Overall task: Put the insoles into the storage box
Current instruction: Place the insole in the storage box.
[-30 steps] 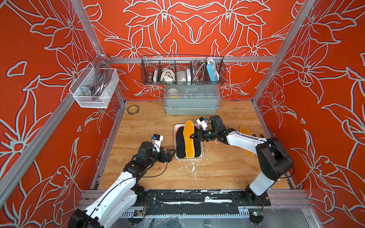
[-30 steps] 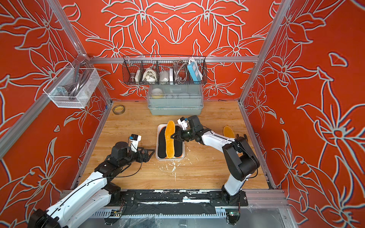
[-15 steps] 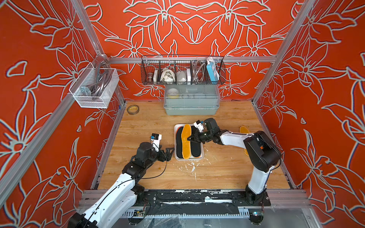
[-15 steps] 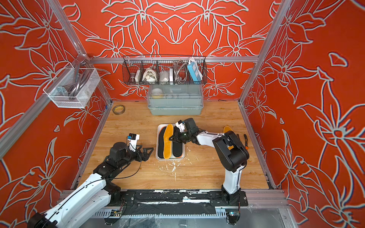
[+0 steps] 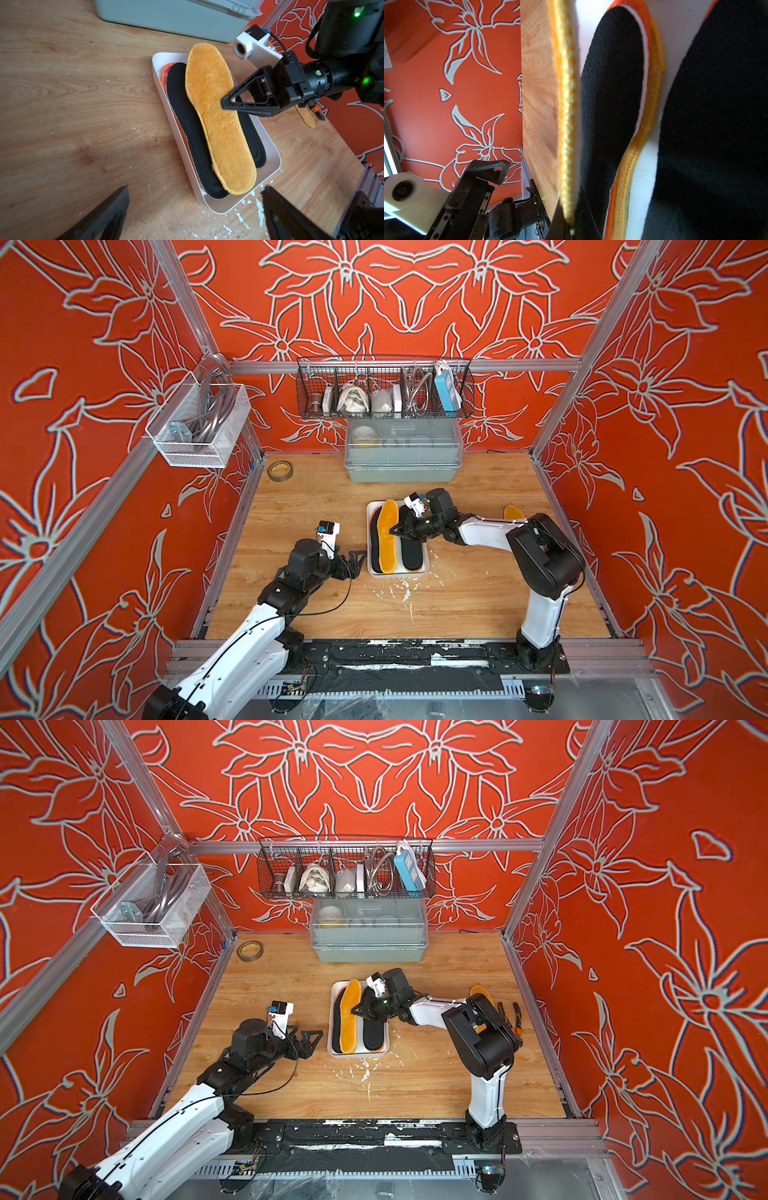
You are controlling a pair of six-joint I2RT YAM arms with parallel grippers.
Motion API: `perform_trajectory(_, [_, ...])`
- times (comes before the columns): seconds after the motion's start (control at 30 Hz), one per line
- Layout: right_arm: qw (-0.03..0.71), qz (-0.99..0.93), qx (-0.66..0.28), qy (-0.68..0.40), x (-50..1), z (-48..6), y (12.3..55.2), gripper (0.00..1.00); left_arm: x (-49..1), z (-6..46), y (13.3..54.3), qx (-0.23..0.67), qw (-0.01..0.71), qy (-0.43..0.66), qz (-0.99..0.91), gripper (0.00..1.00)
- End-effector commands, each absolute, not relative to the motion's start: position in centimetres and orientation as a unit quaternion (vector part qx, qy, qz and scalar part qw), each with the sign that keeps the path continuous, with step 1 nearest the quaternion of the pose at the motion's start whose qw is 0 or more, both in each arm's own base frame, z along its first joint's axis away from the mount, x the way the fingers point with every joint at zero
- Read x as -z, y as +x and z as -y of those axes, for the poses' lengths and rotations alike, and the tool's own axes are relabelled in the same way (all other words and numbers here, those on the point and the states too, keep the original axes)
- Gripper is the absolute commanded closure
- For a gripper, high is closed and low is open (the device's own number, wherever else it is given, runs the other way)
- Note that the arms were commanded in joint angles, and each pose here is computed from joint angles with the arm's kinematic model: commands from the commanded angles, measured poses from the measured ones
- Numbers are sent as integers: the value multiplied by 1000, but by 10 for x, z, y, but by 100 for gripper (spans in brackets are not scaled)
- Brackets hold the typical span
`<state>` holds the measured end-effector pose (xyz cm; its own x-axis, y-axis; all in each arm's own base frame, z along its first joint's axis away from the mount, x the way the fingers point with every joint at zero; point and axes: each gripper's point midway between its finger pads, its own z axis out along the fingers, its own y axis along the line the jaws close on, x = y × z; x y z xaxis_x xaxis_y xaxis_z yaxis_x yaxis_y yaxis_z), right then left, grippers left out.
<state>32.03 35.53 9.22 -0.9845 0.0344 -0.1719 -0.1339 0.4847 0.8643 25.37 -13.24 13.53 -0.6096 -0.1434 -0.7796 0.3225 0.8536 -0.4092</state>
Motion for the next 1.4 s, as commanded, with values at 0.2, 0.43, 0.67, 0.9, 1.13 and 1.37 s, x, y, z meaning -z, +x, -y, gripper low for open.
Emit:
perform_trajectory(0.2, [87,-854,-513,-27,-94,-373,328,100,-137,132,255,262,445,53,-855,2])
perform_trajectory(0.43, [79,-859,-505,-26,-82,-378,326,100,-135,132,256,261,443,52,-856,2])
perform_trajectory(0.67, [75,-865,-496,-25,-76,-380,326,99,-134,132,256,260,441,52,-857,2])
perform_trajectory(0.9, [73,-866,-494,-31,-75,-385,325,97,-134,132,257,260,440,51,-858,2])
perform_trajectory(1.13, [77,-876,-476,-33,-72,-381,324,86,-134,132,257,260,440,51,-858,2])
perform_trajectory(1.37, [84,-891,-443,-58,-73,-379,322,70,-134,131,257,257,439,50,-859,1])
